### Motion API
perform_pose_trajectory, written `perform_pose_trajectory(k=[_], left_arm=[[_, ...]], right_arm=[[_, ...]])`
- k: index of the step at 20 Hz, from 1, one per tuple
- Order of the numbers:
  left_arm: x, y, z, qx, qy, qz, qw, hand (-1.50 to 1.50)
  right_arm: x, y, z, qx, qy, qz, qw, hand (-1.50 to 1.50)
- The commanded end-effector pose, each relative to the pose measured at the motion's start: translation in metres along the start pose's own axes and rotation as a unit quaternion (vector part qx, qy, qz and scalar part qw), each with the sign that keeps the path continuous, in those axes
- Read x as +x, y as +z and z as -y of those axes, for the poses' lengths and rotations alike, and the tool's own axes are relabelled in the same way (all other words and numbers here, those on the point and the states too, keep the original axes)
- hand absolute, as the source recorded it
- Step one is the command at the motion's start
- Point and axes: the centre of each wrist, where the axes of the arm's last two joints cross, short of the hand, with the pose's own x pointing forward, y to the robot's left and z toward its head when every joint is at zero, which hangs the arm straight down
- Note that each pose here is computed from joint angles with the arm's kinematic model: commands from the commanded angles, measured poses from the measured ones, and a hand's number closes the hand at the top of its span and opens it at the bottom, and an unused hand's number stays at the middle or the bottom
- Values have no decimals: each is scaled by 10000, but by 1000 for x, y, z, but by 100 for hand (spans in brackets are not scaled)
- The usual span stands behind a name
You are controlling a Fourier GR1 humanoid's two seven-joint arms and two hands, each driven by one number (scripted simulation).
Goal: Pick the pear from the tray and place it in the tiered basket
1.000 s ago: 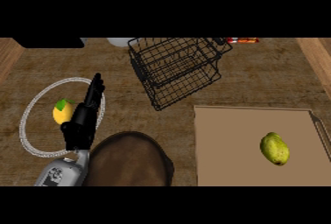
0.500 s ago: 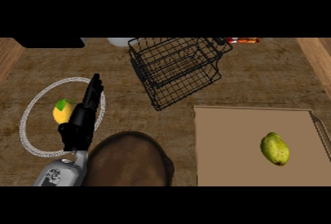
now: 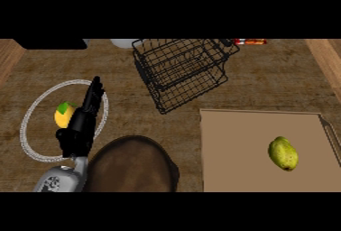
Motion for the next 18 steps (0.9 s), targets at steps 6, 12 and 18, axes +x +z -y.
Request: perform_pose_trajectory(k=[6,12,18], left_arm=[[-2,12,12,-9,52,-18,10000,0],[6,-10,16,-4,-32,-3,10000,0],[-2,-9,5,2,58,11,10000,0]], right_arm=[[-27,1,-6,350,-363,-91,9987,-150],[-34,-31,-40,595,-549,18,9967,-150],[-25,-33,-46,481,-694,259,9961,-150]])
